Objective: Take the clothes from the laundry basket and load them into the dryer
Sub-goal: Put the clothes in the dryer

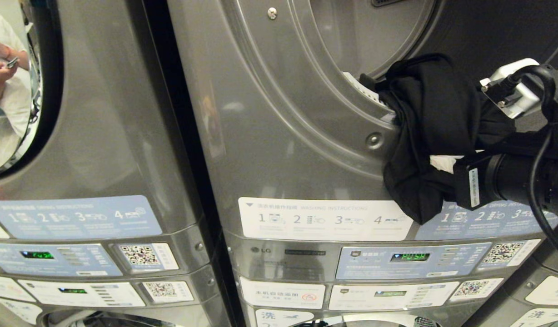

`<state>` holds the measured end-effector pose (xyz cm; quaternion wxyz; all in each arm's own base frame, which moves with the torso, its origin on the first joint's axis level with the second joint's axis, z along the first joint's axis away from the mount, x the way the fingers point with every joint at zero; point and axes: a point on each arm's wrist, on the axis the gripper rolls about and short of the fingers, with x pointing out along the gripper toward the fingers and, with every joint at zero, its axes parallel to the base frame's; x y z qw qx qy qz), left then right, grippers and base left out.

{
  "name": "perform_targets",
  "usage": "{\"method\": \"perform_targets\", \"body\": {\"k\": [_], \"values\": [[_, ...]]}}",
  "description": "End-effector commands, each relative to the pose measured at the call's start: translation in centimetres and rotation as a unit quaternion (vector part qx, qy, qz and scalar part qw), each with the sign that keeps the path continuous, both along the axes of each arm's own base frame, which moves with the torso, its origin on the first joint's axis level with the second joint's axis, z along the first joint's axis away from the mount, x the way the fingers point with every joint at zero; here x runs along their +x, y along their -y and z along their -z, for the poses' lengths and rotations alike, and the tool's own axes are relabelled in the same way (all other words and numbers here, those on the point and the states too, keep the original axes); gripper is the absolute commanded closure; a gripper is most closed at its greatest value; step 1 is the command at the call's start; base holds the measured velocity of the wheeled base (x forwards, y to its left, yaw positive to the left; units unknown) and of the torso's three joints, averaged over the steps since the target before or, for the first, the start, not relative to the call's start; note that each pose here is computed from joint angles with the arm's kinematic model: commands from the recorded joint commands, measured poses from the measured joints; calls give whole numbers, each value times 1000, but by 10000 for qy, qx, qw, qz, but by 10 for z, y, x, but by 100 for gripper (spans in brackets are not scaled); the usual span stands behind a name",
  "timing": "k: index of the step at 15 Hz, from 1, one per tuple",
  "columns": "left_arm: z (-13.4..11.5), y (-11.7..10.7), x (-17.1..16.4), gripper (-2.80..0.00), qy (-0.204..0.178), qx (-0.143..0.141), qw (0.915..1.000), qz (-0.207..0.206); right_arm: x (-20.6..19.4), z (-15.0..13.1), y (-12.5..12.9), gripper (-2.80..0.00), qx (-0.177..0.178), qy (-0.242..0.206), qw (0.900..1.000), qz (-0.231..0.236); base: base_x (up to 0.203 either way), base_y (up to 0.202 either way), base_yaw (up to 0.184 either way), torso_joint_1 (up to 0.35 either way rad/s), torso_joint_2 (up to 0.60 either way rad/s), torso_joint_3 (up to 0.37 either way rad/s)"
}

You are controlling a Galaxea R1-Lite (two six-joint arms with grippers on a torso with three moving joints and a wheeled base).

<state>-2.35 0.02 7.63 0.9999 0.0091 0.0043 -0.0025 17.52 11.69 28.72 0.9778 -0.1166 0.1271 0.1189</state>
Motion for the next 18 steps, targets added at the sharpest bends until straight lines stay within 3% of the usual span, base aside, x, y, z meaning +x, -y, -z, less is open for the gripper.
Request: {"method": "perform_targets", "body": {"k": [1, 7, 11, 15, 18], "values": [[0, 0, 0, 0, -1, 1, 10000, -1, -11, -4, 7, 0, 5, 10, 10000, -8, 0, 0, 0, 0, 0, 0], [0, 0, 0, 0, 0, 1, 10000, -1, -33, -23, 23, 0, 153, 205, 9997, -53, 0, 0, 0, 0, 0, 0], [0, 0, 0, 0, -5, 1, 10000, -1, -5, -49, 3, 0, 523, 766, 9957, 90, 0, 0, 0, 0, 0, 0], [0, 0, 0, 0, -1, 1, 10000, -1, 32, -92, -21, 0, 997, 1489, 9826, 480, 0, 0, 0, 0, 0, 0], [0, 0, 0, 0, -2, 1, 10000, -1, 62, -130, -37, 0, 1317, 2085, 9659, 793, 0, 0, 0, 0, 0, 0]]}}
